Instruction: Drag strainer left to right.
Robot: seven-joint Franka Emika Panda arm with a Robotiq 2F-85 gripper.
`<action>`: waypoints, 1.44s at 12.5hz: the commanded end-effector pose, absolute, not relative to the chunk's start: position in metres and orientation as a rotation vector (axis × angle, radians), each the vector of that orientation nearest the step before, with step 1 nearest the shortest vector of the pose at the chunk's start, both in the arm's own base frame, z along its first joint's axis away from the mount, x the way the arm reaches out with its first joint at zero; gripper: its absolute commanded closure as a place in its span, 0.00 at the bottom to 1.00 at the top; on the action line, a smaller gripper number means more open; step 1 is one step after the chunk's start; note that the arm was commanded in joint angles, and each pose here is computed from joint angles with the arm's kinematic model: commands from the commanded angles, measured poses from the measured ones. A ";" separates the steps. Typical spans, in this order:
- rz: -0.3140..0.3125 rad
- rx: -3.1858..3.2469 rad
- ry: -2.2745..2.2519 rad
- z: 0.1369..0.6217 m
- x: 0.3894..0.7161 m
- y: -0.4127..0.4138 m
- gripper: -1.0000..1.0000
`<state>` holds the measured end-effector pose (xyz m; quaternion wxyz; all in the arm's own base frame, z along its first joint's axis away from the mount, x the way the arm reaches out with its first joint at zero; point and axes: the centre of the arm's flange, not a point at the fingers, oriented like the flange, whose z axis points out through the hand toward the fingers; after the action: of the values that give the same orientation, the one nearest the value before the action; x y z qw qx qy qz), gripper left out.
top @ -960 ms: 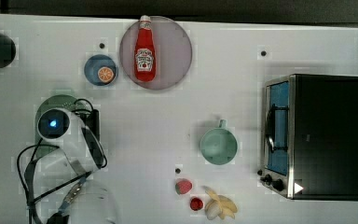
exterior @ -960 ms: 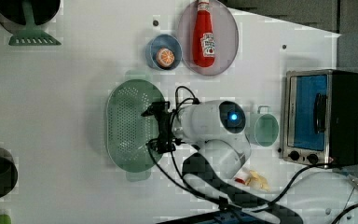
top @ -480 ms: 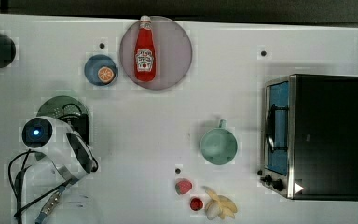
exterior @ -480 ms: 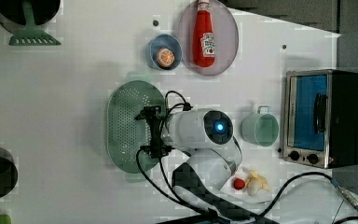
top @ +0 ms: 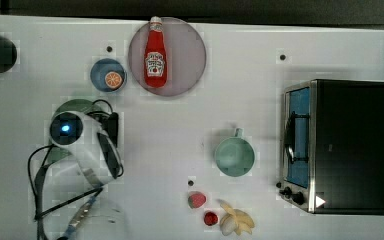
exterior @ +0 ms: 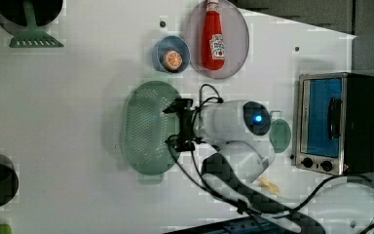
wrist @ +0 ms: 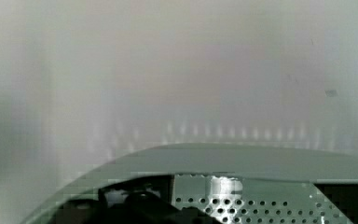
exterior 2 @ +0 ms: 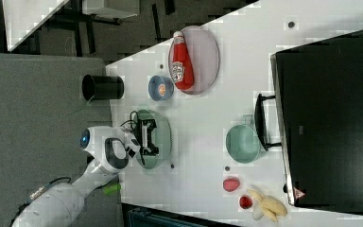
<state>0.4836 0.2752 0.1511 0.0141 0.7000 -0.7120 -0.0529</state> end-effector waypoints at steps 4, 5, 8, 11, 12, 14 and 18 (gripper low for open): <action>-0.129 2.167 -2.216 0.164 0.504 0.178 0.00; -0.126 2.168 -2.209 0.164 0.505 0.165 0.00; -0.114 2.174 -2.184 0.163 0.506 0.127 0.00; -0.097 2.208 -2.137 0.164 0.509 0.090 0.00; -0.093 2.203 -2.136 0.164 0.509 0.079 0.00; -0.085 2.183 -2.139 0.162 0.508 0.057 0.00; -0.066 2.169 -2.135 0.162 0.510 0.023 0.00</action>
<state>0.5050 0.0183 0.1523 0.0633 0.6889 -0.7214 -0.0327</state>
